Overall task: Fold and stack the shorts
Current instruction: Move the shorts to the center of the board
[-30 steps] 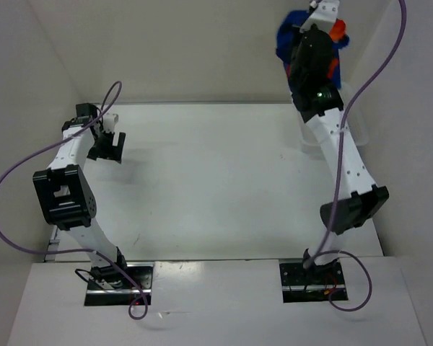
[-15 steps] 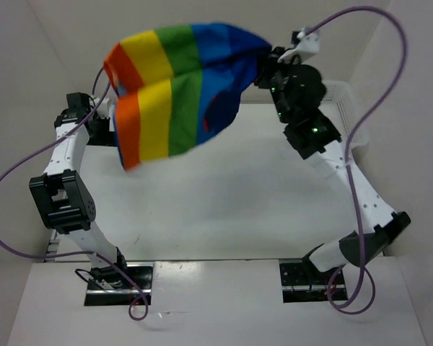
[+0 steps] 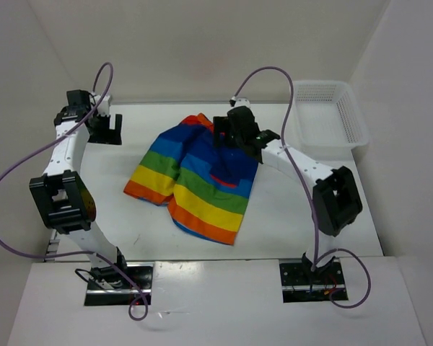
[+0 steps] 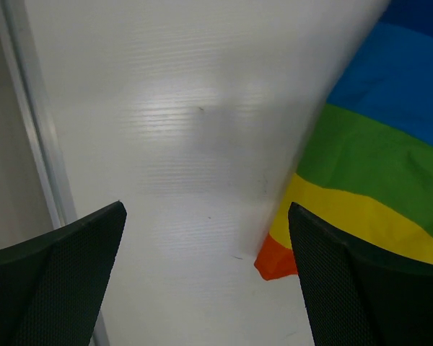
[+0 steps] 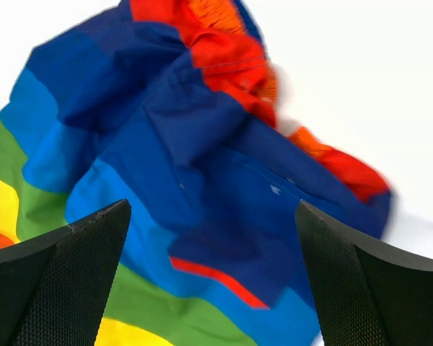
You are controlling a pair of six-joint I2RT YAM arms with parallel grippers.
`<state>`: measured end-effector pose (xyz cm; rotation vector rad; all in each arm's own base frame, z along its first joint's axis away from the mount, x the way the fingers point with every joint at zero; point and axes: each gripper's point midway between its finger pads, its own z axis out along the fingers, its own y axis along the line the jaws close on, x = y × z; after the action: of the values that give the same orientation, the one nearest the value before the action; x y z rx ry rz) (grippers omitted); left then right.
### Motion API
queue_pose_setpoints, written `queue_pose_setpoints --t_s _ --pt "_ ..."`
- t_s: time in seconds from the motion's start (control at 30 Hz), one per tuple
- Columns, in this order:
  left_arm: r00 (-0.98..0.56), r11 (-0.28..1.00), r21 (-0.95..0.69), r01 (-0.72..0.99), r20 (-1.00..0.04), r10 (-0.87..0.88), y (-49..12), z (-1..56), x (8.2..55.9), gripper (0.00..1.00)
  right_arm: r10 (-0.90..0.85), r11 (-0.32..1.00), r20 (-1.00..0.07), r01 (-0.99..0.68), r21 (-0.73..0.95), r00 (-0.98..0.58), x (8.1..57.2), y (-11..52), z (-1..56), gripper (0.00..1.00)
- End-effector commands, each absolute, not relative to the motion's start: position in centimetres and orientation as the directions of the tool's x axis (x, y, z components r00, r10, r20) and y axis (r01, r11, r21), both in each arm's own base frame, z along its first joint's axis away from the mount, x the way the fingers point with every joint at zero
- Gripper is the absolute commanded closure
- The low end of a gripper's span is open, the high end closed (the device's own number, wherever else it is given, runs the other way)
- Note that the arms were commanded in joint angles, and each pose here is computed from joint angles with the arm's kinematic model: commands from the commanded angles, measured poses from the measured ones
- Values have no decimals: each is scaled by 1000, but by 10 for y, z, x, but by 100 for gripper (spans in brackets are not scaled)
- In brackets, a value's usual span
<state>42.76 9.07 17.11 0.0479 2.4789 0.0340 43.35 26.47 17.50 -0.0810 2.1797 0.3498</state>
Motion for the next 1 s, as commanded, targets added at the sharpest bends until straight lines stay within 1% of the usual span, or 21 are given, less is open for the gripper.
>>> queue_pose_setpoints --t_s 0.0,0.03,0.07,0.1,0.13,0.2,0.23,0.33,0.47,0.53,0.57,0.6,0.67,0.7,0.77,0.8,0.83,0.87,0.9,0.93,0.97 --pt "-771 965 8 262 -600 214 33 184 407 0 131 961 -905 -174 217 -406 429 242 254 0" --pt "-761 948 19 319 -591 268 17 183 402 0 109 971 -890 -147 191 -442 426 232 233 0" --pt "-719 900 42 434 -586 374 -17 182 397 0 99 976 -886 -131 176 -454 424 228 224 0" --pt "-718 881 74 468 -549 428 -27 172 382 0 94 978 -868 -116 172 -488 421 226 207 0" --pt "-676 834 101 543 -536 505 -56 167 374 0 88 983 -848 -91 158 -522 418 218 186 0" --pt "-651 790 143 597 -489 581 -72 153 360 0 98 988 -819 -41 147 -565 423 209 158 0" --pt "-640 751 133 647 -440 629 -88 135 343 0 101 991 -800 -13 135 -592 423 200 142 0" --pt "-670 750 209 628 -346 657 -86 107 335 0 143 989 -748 74 125 -648 428 184 103 0" --pt "-750 761 290 580 -175 638 -62 60 333 0 133 991 -700 96 92 -702 429 180 60 7" --pt "-777 770 320 553 -135 614 -54 44 334 0 115 993 -660 88 74 -742 424 181 34 21" --pt "-776 771 322 550 -143 614 -56 41 338 0 111 994 -647 83 73 -754 422 182 27 28" --pt "-788 785 323 529 -157 595 -53 41 341 0 113 994 -626 88 71 -772 421 184 18 47" --pt "-797 799 336 499 -184 575 -53 40 354 0 117 993 -605 91 73 -788 418 185 14 66" --pt "-803 804 348 482 -192 564 -48 41 358 0 122 993 -584 94 77 -802 410 184 13 83" --pt "-815 807 402 433 -209 541 -38 40 372 0 134 990 -536 85 114 -834 392 187 10 96" --pt "-829 816 428 390 -222 513 -24 43 381 0 141 988 -517 85 131 -844 383 188 10 100" --pt "-835 808 466 361 -225 503 -14 41 392 0 132 981 -517 35 193 -846 372 202 28 100" --pt "-836 819 472 328 -260 484 -10 50 408 0 108 979 -493 7 203 -863 351 205 24 100" --pt "-852 836 474 277 -280 442 8 55 419 0 57 973 -493 -64 224 -868 331 226 31 100" --pt "-856 851 454 263 -297 423 12 52 432 0 24 949 -521 -145 281 -853 315 245 57 100" --pt "-851 876 419 238 -344 396 11 58 445 0 -58 930 -531 -239 278 -845 294 256 61 100"
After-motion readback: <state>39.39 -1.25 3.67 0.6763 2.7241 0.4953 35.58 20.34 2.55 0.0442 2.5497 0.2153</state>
